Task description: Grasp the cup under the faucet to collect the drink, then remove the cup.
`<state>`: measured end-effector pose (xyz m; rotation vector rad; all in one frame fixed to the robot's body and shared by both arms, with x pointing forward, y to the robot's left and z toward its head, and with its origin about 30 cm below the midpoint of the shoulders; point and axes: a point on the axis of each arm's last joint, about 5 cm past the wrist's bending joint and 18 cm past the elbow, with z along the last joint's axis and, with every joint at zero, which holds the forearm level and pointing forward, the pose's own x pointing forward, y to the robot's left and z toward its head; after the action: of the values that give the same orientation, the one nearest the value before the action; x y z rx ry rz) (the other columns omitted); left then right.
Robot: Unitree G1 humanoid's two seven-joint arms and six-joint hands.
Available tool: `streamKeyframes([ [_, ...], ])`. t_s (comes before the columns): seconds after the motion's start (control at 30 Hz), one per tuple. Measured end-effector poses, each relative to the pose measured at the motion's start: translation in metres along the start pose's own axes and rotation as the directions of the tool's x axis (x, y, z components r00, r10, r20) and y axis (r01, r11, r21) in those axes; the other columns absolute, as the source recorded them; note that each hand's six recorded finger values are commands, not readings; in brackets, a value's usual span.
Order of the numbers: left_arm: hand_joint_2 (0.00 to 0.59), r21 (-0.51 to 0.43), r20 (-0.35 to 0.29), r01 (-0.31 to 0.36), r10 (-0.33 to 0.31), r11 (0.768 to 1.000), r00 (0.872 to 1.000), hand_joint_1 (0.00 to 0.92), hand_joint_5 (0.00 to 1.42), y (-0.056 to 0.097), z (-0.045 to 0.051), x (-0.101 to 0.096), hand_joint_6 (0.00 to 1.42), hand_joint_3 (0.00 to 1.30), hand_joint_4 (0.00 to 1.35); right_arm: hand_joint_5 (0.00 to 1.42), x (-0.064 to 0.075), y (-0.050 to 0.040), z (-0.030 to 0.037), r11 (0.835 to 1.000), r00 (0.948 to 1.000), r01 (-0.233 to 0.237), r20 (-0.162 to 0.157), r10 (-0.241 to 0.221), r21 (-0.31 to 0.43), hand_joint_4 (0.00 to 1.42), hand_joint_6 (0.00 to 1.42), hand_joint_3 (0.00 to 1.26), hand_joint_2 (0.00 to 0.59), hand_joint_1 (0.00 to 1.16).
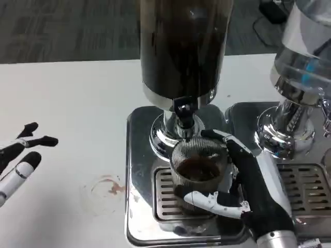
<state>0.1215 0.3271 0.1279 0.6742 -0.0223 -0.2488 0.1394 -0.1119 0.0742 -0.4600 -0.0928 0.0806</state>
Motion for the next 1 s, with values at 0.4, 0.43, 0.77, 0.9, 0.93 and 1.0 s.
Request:
streamKeyframes([
  [0.4,0.237,0.018,0.014,0.037,-0.037,0.999,0.999,0.000,0.02,0.004,-0.0014,0.004,0.00,0.29,0.00,0.91,-0.018,-0.0051,0.0059,0.999,0.9994,0.034,-0.008,-0.034,0.012,0.60,1.37,0.31,0.110,1.01],
  [0.43,0.236,0.023,0.015,0.041,-0.041,0.999,0.999,0.000,0.02,0.005,-0.0012,0.004,0.00,0.29,0.00,0.91,-0.018,-0.0060,0.0069,0.999,0.9992,0.039,-0.005,-0.039,0.012,0.60,1.37,0.31,0.110,1.01],
  [0.77,0.210,0.239,0.071,0.187,-0.210,0.953,0.975,0.000,0.00,0.017,0.0103,0.015,0.00,0.01,0.00,0.92,-0.032,-0.0169,0.0134,0.998,0.9983,0.058,-0.006,-0.058,0.013,0.60,1.37,0.33,0.110,1.01],
  [0.9,0.215,0.338,0.083,0.223,-0.265,0.914,0.961,0.000,0.00,0.021,0.0162,0.020,0.00,0.00,0.00,0.92,-0.037,-0.0203,0.0153,0.998,0.9982,0.058,-0.011,-0.058,0.008,0.61,1.38,0.33,0.110,1.01],
  [0.93,0.215,0.343,0.083,0.224,-0.268,0.912,0.960,0.000,0.00,0.021,0.0165,0.020,0.00,0.00,0.00,0.92,-0.037,-0.0207,0.0163,0.998,0.9981,0.061,-0.009,-0.061,0.009,0.61,1.38,0.33,0.110,1.01],
  [1.0,0.214,0.372,0.078,0.238,-0.286,0.897,0.955,0.000,0.00,0.022,0.0179,0.023,0.00,0.00,0.00,0.92,-0.037,-0.0215,0.0201,0.997,0.9973,0.073,0.002,-0.073,0.018,0.61,1.38,0.33,0.110,1.01],
])
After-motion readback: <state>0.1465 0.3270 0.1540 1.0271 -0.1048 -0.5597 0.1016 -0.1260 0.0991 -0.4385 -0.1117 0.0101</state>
